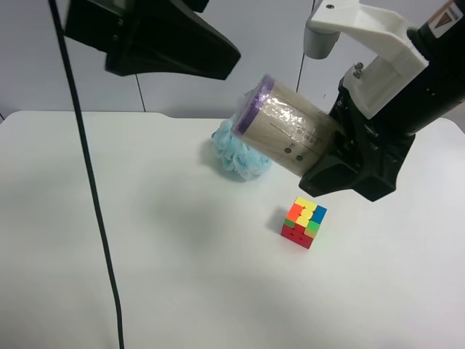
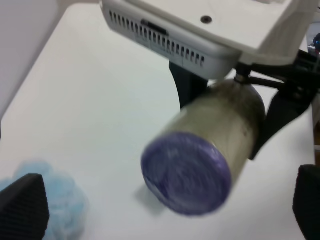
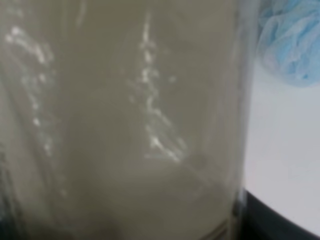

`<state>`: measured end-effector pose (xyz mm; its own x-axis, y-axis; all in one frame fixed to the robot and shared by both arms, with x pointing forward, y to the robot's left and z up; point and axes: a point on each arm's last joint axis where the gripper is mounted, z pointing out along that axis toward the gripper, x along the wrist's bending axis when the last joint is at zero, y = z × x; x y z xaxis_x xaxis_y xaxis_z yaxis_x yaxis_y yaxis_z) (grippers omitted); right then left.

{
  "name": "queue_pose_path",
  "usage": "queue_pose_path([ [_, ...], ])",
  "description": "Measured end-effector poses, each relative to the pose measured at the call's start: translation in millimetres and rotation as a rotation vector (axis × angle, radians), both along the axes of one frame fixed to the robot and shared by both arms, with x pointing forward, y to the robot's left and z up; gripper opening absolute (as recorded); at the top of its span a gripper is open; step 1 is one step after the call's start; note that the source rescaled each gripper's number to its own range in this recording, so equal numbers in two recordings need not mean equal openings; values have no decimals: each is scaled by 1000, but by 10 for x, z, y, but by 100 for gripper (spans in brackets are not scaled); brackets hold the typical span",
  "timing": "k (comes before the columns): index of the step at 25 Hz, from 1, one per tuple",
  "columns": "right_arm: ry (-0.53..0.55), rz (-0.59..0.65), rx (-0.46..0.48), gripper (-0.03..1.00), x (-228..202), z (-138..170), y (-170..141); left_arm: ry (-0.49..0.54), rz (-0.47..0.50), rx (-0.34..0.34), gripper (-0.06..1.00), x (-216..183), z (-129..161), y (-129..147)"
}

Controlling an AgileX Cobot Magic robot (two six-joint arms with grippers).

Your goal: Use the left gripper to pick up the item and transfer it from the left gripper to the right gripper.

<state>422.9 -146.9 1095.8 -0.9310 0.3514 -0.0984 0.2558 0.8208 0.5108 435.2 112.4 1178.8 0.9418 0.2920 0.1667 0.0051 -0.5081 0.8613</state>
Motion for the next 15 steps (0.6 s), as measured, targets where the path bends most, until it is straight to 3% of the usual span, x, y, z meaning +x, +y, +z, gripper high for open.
queue_pose_path([
  [8,1,-2,1,0,0,0,0,117,141,66,100,-384,160,377],
  [15,1,-3,1,0,0,0,0,221,309,143,100,-755,-300,773],
])
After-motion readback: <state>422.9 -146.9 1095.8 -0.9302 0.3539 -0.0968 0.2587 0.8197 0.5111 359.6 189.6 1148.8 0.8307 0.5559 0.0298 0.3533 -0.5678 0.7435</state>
